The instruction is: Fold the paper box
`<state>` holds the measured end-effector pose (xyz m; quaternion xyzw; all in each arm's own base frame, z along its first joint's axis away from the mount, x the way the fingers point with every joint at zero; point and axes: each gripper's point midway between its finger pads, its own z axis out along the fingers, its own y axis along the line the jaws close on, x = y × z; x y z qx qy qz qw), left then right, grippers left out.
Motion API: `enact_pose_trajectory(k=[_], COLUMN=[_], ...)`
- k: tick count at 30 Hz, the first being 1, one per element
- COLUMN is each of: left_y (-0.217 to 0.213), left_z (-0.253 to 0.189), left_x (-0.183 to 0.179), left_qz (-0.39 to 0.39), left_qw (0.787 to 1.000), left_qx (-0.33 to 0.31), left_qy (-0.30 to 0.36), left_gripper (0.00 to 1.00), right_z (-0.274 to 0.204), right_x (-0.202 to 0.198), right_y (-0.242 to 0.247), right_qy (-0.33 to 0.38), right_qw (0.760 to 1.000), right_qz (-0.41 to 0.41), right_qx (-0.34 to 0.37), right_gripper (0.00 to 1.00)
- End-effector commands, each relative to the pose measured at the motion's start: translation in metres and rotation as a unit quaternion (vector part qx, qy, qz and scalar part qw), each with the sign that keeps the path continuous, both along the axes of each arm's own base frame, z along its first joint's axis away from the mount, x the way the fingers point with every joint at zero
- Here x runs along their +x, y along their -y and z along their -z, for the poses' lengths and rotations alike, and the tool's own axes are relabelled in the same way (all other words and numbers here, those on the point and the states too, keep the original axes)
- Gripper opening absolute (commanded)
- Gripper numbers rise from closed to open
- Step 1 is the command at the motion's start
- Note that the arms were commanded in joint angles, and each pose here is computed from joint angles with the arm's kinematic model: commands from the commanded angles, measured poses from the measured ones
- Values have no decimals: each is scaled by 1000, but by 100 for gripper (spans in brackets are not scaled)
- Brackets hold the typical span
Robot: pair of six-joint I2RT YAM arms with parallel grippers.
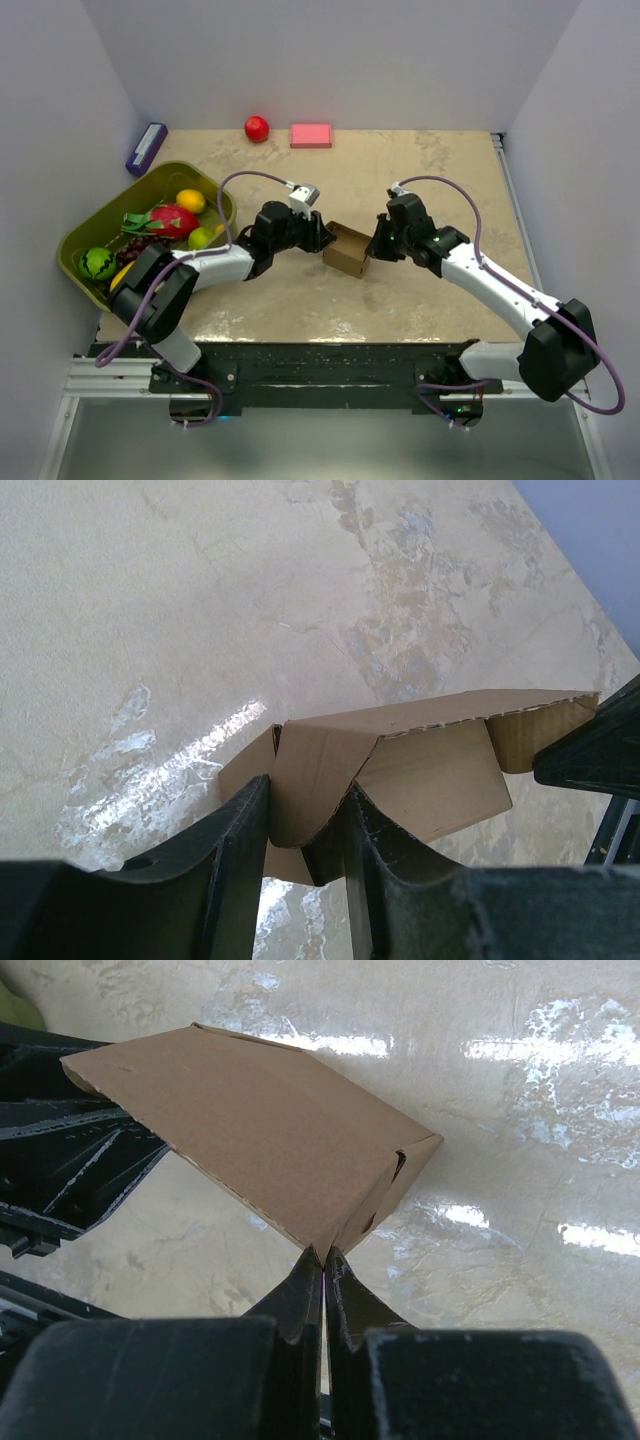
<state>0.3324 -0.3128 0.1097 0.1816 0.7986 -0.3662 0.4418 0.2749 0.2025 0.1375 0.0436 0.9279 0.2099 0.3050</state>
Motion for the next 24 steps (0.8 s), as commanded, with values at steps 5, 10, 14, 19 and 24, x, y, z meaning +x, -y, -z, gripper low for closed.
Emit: enact_pose_trajectory(k=[5, 10, 14, 19, 24], left_y=[-7, -6, -6, -6, -6], left_z=[25, 27, 29, 29, 31], left_x=[-4, -5, -4, -4, -5], left_qz=[11, 13, 13, 13, 14], left_qw=[999, 999, 998, 998, 998], left_qx=[46, 50, 54, 56, 56], left_qy=[-9, -9, -9, -8, -12], left_gripper=[38, 37, 37, 37, 36], right_z=[-32, -32, -33, -31, -33], right_x=[21, 23, 24, 24, 25], right_y=[-9, -10, -9, -9, -9], right_qy=[38, 35, 37, 34, 36], right_qw=[998, 997, 997, 997, 996], right_qz=[17, 17, 19, 19, 20], right_qx=[57, 66, 70, 72, 78], right_gripper=[0, 0, 0, 0, 0])
